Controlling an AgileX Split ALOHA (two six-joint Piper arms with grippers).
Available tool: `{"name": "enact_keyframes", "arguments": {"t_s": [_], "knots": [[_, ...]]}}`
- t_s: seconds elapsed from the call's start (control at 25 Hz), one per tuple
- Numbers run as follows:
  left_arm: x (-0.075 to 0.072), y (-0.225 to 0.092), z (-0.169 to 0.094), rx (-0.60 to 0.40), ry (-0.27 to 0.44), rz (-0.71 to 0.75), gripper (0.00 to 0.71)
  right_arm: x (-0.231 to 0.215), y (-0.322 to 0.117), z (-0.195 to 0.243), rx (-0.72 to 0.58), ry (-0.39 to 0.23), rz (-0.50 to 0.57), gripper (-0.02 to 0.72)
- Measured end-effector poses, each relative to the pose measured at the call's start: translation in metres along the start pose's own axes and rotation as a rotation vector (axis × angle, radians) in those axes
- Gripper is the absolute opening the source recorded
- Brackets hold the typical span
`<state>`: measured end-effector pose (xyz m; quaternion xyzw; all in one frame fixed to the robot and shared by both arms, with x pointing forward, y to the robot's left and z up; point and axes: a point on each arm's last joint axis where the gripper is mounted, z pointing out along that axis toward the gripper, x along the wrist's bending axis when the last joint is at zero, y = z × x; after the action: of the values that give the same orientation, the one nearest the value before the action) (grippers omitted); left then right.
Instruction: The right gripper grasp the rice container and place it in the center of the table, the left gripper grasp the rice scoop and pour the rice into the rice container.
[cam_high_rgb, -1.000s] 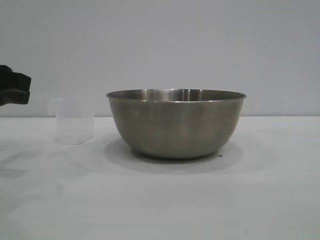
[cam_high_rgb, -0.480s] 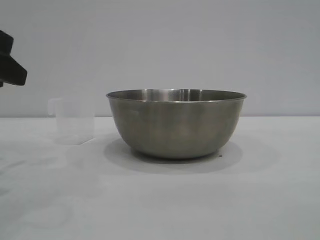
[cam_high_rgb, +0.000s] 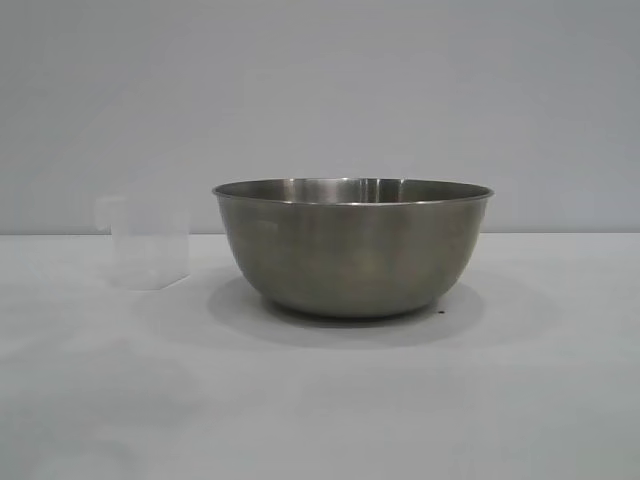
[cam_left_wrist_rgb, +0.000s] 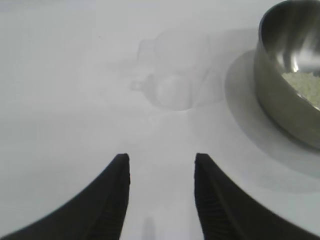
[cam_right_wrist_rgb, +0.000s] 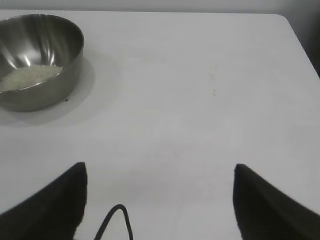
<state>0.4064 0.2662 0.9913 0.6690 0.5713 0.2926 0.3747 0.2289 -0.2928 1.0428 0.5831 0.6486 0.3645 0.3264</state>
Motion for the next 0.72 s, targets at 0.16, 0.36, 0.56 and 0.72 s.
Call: {"name": "enact_keyframes", "arguments": {"t_s": [0.16, 0.36, 0.56, 0.72], "knots": [[0.004, 0.011, -0.025, 0.018, 0.046, 0.011, 0.262, 0.0, 0.0, 0.0, 0.0, 0.0, 0.0, 0.549], [0.007, 0.009, -0.054, 0.015, 0.082, -0.001, 0.262, 0.0, 0.0, 0.0, 0.0, 0.0, 0.0, 0.549], [0.01, 0.0, -0.082, 0.004, 0.106, 0.018, 0.262, 0.0, 0.0, 0.0, 0.0, 0.0, 0.0, 0.549], [0.012, -0.01, -0.101, -0.002, 0.114, 0.005, 0.262, 0.0, 0.0, 0.0, 0.0, 0.0, 0.0, 0.549]]}}
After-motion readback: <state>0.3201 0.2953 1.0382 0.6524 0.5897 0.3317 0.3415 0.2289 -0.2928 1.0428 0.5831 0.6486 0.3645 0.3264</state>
